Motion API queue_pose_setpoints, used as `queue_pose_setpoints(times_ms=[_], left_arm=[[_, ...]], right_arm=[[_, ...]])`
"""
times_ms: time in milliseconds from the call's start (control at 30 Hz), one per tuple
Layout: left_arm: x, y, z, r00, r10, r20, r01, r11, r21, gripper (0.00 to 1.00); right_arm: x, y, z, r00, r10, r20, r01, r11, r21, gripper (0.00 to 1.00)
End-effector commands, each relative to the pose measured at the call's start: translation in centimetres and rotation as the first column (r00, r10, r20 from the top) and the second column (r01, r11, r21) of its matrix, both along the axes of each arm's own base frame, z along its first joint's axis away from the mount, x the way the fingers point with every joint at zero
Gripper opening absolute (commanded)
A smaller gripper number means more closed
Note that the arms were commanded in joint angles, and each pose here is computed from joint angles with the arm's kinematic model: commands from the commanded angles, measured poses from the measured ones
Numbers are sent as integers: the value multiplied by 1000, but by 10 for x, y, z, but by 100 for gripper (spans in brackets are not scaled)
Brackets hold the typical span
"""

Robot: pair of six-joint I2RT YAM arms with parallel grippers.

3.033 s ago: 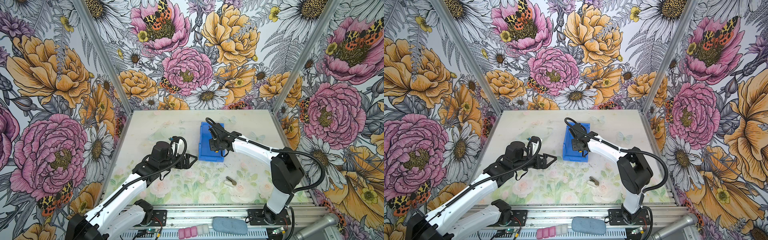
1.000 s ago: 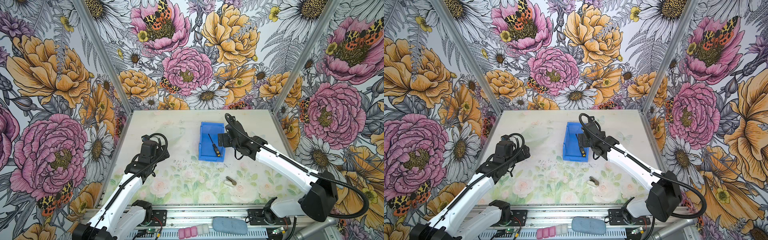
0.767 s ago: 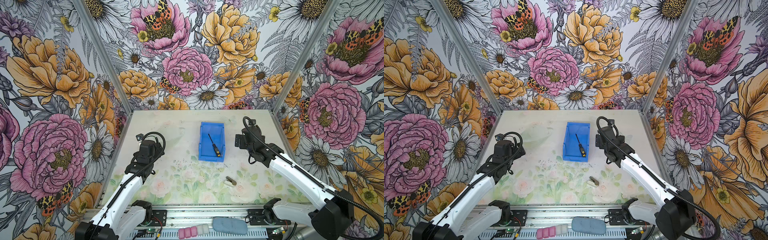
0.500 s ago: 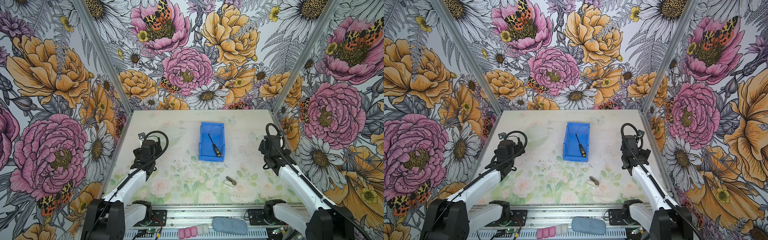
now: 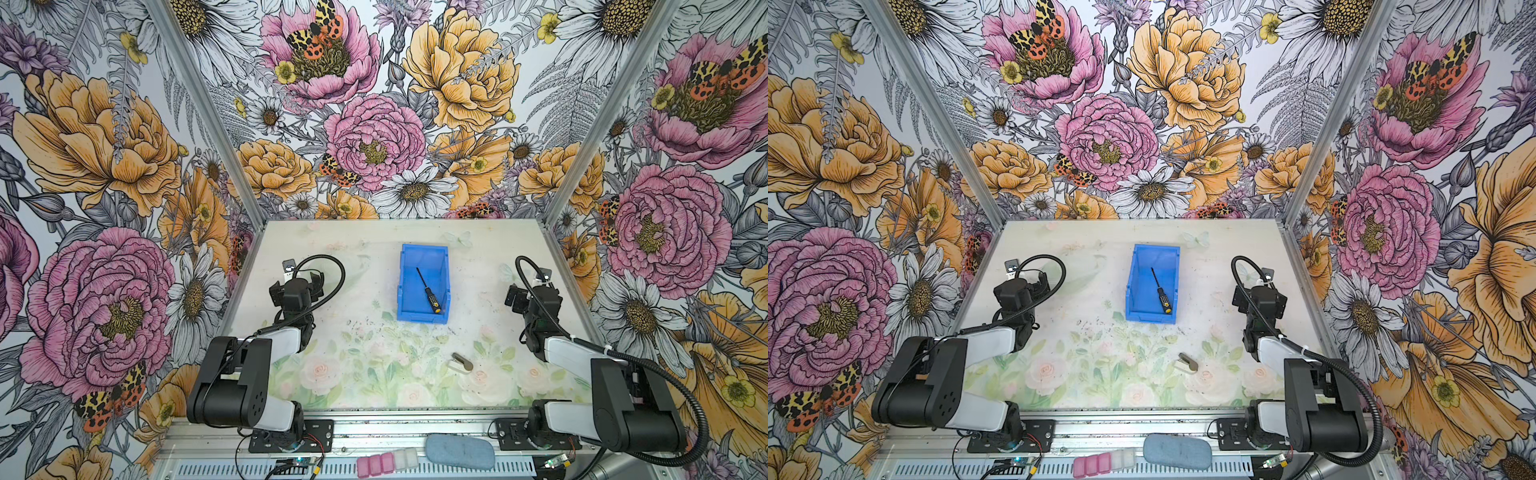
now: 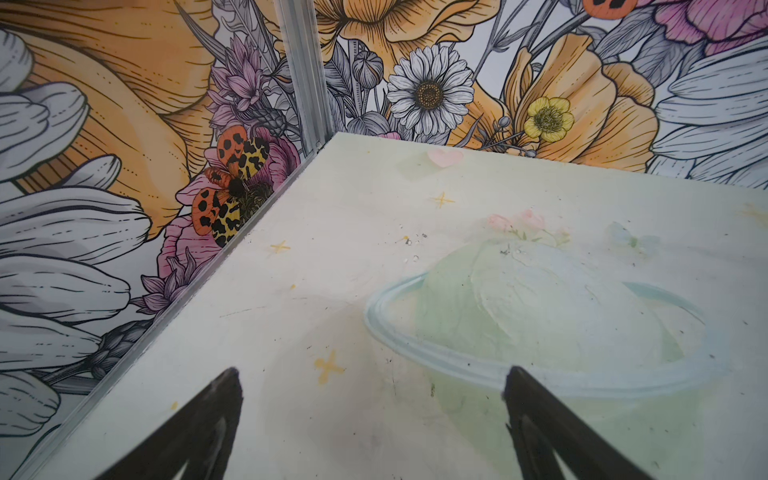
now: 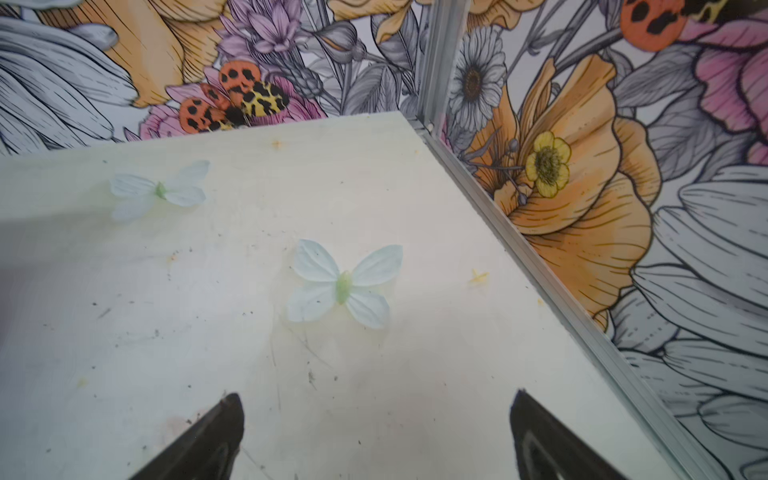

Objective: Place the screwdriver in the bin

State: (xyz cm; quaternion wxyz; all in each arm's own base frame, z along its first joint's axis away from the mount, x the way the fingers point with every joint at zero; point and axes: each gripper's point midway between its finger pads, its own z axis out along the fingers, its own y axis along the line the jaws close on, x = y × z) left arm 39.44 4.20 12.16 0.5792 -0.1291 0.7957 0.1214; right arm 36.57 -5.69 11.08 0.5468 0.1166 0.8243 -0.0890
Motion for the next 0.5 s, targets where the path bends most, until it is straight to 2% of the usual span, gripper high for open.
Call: queue_pose_setpoints(times_ms=[0,133,233,467], left_arm=[[11,-2,16,994,-51,93,52,999,-10,99],[10,-4,14,991,-87,99,90,996,-21,99],[9,-10,6,984,-138,110,142,990,-24,99],[7,-14,8,982,-148,119,150,989,-12,99]], right_arm=[[26,9,22,991,79,111,-81,996,19,100],[39,24,7,985,146,97,-146,989,-6,99],[34,22,3,982,137,128,-137,991,-9,99],[35,23,1,987,120,111,-117,993,-33,99]])
